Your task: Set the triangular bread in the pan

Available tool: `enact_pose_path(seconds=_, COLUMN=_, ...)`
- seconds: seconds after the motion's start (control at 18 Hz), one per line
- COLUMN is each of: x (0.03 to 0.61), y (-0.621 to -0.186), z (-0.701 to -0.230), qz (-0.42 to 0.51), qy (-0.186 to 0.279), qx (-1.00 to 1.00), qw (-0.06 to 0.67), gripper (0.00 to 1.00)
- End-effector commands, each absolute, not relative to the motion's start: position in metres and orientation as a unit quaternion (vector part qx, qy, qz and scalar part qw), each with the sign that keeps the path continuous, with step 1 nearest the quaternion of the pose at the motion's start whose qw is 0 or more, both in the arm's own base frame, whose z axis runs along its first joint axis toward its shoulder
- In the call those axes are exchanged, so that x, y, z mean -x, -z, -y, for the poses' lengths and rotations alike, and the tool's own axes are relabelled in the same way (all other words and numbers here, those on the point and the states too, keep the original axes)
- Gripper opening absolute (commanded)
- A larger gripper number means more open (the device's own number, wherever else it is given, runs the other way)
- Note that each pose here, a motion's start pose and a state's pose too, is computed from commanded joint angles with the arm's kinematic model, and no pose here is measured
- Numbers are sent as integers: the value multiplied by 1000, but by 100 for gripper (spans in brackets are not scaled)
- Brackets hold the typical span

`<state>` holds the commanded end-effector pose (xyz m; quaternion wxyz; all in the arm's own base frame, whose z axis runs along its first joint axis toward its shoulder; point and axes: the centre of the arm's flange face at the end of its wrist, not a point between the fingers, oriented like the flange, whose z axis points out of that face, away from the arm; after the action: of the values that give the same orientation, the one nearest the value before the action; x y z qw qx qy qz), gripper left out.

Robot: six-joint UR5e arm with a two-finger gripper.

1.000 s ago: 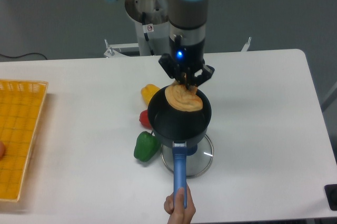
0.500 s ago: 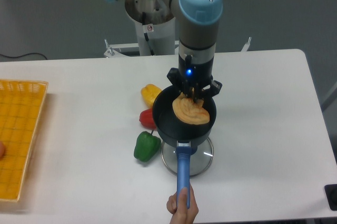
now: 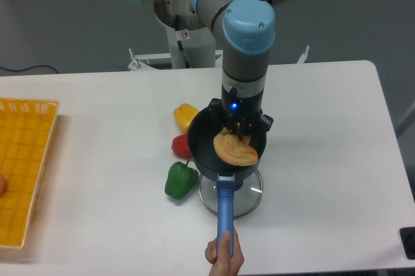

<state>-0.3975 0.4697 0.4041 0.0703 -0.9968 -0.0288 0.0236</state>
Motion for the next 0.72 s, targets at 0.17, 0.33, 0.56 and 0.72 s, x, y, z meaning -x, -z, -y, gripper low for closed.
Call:
enact_pose_path(seconds=0.17, x=395, y=-397, z=-475, qz=25, qy=-19, qx=997, qw=66, gripper=15)
enact_pose_path(seconds=0.33, x=395, y=-394, z=-476, qz=24, qy=-18, qx=998, qw=64, gripper=15)
enact_pose_path(seconds=0.56, x=389, y=-384, z=-478, qz=17, qy=-15, qx=998, qw=51, gripper=15)
enact_pose_path(seconds=0.72, x=388, y=-384, z=-477, qz=16, qy=-14, qx=999, qw=46, gripper=15)
